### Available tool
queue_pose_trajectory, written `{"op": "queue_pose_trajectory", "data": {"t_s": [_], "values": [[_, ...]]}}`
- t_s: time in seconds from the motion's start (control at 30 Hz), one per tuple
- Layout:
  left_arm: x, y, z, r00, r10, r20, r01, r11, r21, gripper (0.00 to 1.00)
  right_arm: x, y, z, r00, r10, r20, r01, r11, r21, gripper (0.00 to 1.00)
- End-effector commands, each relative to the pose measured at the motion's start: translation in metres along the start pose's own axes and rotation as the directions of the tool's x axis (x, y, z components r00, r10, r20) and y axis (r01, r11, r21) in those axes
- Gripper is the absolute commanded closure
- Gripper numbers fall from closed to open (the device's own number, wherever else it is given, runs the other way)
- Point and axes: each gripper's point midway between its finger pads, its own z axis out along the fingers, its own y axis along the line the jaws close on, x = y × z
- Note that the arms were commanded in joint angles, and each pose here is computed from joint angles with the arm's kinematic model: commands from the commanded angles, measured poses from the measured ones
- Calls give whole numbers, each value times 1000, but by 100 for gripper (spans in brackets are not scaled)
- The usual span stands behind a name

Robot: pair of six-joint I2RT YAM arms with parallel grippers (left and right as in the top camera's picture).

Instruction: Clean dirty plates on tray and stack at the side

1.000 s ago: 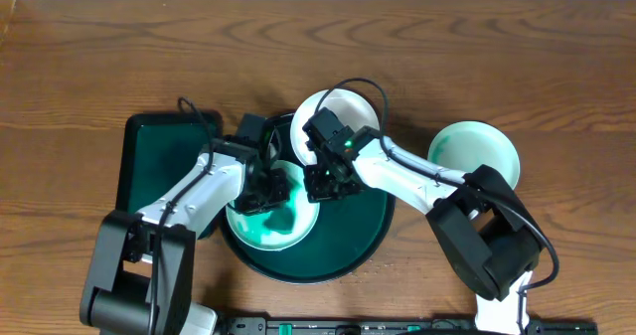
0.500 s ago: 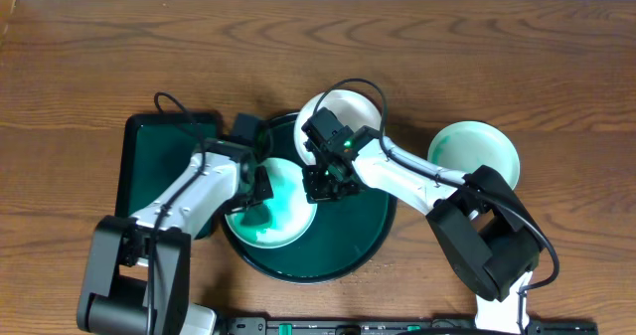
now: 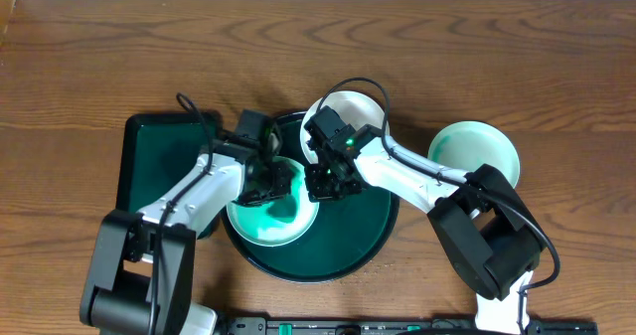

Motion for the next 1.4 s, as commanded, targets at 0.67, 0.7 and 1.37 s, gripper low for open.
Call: {"op": "queue_pose_trajectory", "data": {"t_s": [0.67, 0.7, 1.37], "values": [[74, 23, -2, 941, 110, -321, -114, 994, 7, 93, -3, -10, 2, 1000, -8, 1, 8, 1000, 29, 99], [77, 12, -3, 930, 162, -329, -141, 986, 87, 93, -3, -10, 2, 1000, -8, 1, 8, 1000, 29, 99], [-6, 45, 7, 998, -42, 50, 51, 978, -202, 93, -3, -9, 2, 1000, -11, -3, 11, 1000, 24, 99]]}}
